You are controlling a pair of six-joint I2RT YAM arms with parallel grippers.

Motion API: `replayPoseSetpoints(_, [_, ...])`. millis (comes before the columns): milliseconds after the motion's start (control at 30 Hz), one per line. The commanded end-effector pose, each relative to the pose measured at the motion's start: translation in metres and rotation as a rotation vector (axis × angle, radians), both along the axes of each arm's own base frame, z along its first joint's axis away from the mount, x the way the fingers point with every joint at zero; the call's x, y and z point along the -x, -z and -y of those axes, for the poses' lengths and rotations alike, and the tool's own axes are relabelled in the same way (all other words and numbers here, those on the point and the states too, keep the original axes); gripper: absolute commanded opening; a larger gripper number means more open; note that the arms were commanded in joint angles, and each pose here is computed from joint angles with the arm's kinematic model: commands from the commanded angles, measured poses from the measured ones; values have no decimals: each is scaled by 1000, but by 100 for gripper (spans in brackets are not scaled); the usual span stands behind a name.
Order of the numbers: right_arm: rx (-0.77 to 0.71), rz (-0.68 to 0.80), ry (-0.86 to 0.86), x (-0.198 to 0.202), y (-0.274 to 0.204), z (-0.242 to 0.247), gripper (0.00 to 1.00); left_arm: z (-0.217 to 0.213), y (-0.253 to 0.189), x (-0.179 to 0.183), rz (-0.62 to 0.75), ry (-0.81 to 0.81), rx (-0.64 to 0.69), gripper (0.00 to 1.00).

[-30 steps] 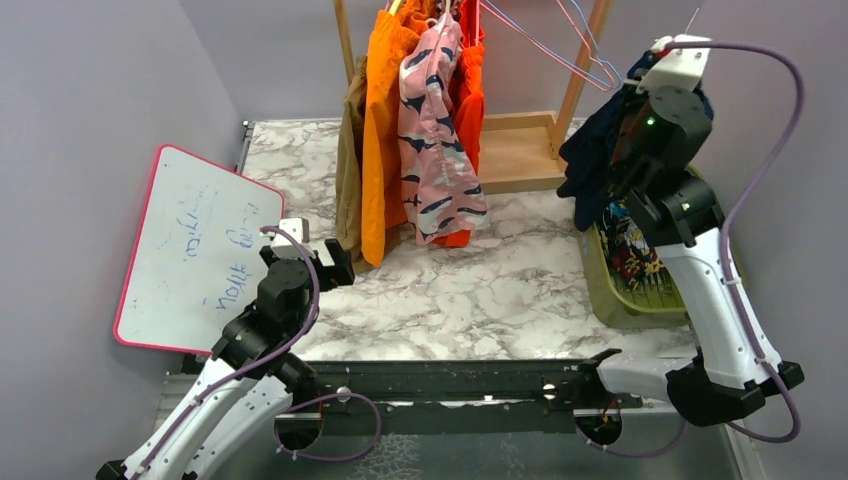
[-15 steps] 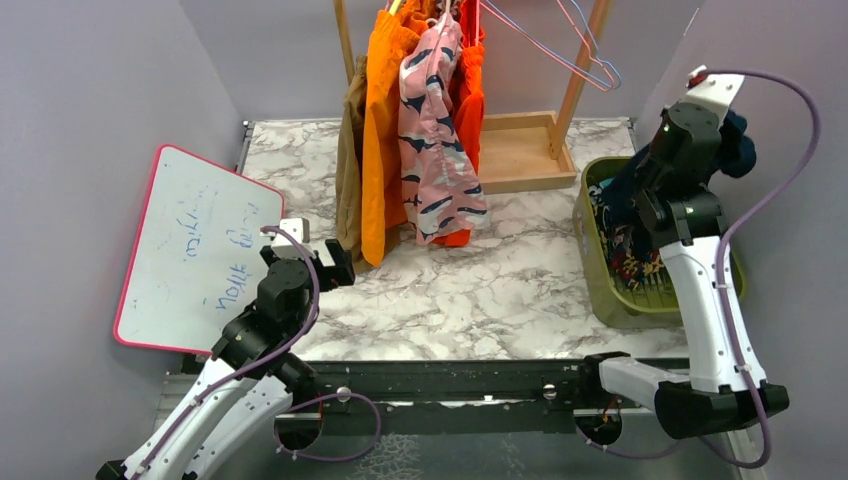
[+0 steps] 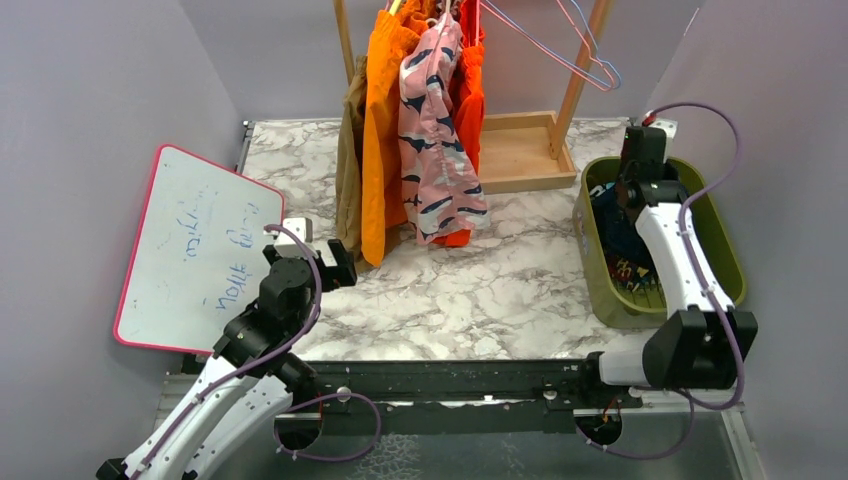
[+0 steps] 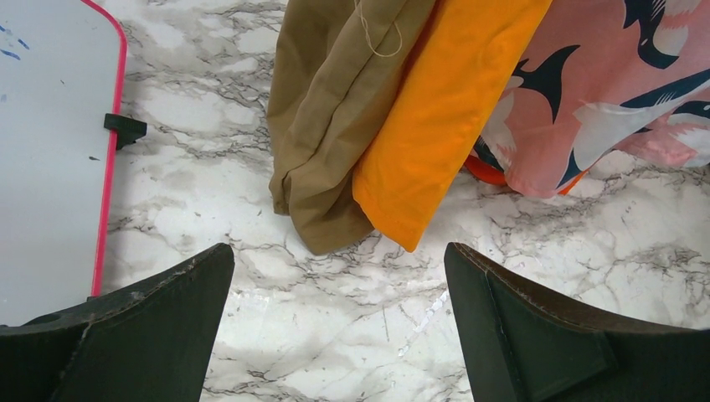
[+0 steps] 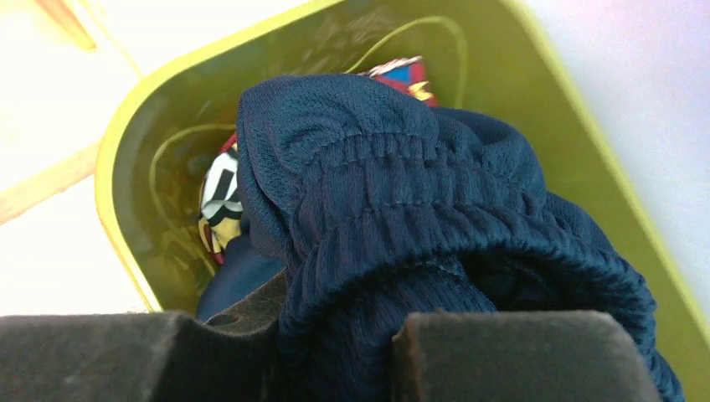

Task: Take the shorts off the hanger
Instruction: Place the shorts in the basket.

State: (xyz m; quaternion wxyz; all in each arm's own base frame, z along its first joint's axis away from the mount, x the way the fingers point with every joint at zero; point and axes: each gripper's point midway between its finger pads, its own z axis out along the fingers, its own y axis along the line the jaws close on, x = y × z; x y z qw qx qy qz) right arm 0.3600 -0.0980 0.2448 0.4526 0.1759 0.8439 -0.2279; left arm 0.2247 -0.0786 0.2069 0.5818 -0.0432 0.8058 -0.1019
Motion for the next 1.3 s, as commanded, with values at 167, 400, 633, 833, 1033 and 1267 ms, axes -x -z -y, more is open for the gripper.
replayPoseSetpoints(167, [-251, -225, -229, -33, 99, -49, 18, 1, -1, 0, 13, 5, 13, 99])
replayPoseSetpoints(400, [-258, -255, -217, -34, 110, -48, 60, 1, 0, -1, 7, 5, 10, 99])
replayPoseSetpoints(633, [-209, -168, -182, -28, 67, -39, 70, 1, 1, -1, 5, 6, 9, 99])
replayPoseSetpoints(833, [-206, -47, -215, -21, 20, -43, 74, 1, 1, -1, 2, 6, 8, 99])
replayPoseSetpoints(1033, [-261, -69, -213, -21, 44, -50, 55, 2, 1, -1, 3, 9, 10, 99])
replayPoseSetpoints(1267, [-477, -198, -315, -25, 107, -91, 12, 2, 1, -1, 2, 8, 9, 99])
